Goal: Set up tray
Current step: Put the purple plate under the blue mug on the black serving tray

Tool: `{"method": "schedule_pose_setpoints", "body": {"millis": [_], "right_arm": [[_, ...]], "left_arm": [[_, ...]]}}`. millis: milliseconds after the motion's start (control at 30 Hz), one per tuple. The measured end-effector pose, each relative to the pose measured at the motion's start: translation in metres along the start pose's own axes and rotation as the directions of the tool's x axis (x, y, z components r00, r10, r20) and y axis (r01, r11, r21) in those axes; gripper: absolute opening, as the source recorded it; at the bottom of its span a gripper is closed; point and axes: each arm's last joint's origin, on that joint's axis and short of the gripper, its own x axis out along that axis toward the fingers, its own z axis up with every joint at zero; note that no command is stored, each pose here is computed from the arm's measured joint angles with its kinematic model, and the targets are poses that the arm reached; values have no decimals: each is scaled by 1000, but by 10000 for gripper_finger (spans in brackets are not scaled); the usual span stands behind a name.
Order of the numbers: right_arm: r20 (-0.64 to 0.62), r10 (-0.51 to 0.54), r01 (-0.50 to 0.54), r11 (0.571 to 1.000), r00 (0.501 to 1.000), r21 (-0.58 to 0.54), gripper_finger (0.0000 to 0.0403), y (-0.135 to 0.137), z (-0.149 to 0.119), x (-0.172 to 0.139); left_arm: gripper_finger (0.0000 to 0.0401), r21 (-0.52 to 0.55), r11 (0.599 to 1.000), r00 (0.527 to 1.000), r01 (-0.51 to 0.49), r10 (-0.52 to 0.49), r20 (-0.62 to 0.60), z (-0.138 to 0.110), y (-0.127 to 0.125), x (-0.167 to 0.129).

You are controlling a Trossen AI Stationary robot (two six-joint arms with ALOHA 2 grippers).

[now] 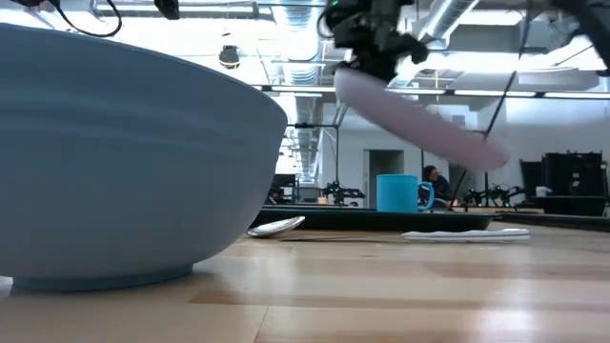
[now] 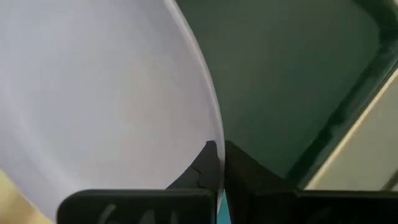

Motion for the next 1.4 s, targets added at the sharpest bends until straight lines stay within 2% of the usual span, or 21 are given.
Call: {"method": "schedule_pose_setpoints", "body": {"millis": [200, 333, 500, 767, 1033, 1400], "right_arm": [[-39, -3, -3, 989, 999, -145, 0, -42, 4, 21], [-30, -33, 27, 986, 999, -164, 0, -60, 3, 33], [-63, -40, 25, 973, 997, -228, 0, -68, 5, 55], [-68, -73, 53, 965, 995, -257, 0, -81, 5, 76], [-55, -110, 91, 958, 992, -272, 0, -86, 2, 76], [-53, -112, 94, 959, 992, -268, 3, -86, 4, 76]], "left_arm": [[0, 1, 1000, 1000, 0, 0, 0, 0, 0, 0], [0, 22, 1000, 1000, 0, 0, -1, 0, 0, 0], [0, 26, 1000, 1000, 0, 0, -2, 0, 0, 0], [0, 27, 1000, 1000, 0, 0, -1, 0, 0, 0], [0, 27, 1000, 1000, 0, 0, 0, 0, 0, 0], [0, 27, 1000, 1000, 0, 0, 0, 0, 0, 0]]}}
